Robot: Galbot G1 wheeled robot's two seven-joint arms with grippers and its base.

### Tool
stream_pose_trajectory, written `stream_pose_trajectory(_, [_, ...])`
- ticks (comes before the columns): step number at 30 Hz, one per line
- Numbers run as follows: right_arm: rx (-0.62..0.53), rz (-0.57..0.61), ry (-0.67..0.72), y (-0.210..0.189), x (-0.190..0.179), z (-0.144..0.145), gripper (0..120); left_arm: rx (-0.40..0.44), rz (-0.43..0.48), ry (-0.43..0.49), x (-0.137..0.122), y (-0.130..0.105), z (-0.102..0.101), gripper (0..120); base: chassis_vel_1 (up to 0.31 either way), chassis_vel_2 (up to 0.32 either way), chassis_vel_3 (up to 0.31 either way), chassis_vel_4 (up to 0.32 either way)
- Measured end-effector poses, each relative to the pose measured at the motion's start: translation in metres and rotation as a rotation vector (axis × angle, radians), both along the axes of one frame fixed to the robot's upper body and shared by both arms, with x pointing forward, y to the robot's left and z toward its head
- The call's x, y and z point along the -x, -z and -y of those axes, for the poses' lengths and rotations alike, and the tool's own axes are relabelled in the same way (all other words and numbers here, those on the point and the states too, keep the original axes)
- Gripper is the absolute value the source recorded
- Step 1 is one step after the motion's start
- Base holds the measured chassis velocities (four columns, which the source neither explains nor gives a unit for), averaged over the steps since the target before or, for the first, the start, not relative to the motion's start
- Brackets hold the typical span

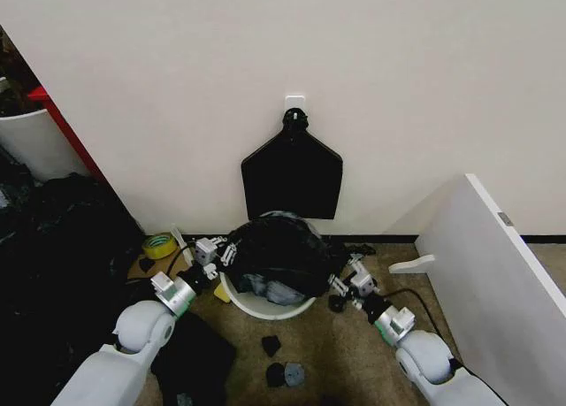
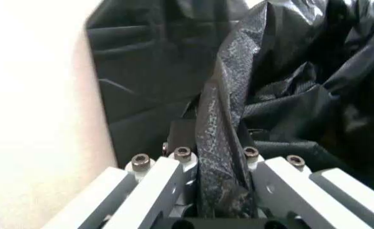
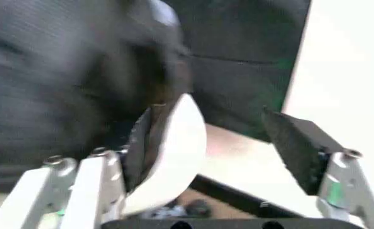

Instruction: Place the garbage bag over the trash bin.

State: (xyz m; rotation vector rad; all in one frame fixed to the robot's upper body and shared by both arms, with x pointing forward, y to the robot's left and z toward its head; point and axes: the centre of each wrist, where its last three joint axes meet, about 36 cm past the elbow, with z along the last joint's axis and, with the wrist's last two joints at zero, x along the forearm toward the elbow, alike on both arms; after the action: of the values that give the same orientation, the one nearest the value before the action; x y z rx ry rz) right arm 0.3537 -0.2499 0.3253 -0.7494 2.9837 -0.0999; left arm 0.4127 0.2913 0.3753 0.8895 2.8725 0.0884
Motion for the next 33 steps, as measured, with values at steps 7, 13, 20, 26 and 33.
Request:
stream_pose_trajectory(7, [-0.003,0.040,-0.215,0.008,0.010,0.020,90,0.054,-0.041,-0.076,-0.005,-0.006,0.004,4,0.000,0.000,0.000,0.000])
stream_pose_trajectory(13, [-0.008,0.141,-0.240,-0.007,-0.005,0.041,100,0.068,-0.059,-0.110,-0.007,-0.007,0.004,4,0.000,0.000,0.000,0.000])
stream_pose_trajectory(20, [0.039,0.241,-0.281,-0.022,-0.015,0.061,100,0.085,-0.085,-0.148,-0.006,-0.005,0.012,4,0.000,0.000,0.000,0.000])
stream_pose_trajectory(26, [-0.001,0.276,-0.359,-0.028,0.019,0.013,100,0.147,-0.119,-0.181,0.002,-0.015,0.028,4,0.000,0.000,0.000,0.000])
stream_pose_trajectory(33, [0.107,0.186,-0.315,-0.038,0.060,-0.042,98,0.167,-0.128,-0.163,0.014,-0.019,0.043,4,0.000,0.000,0.000,0.000])
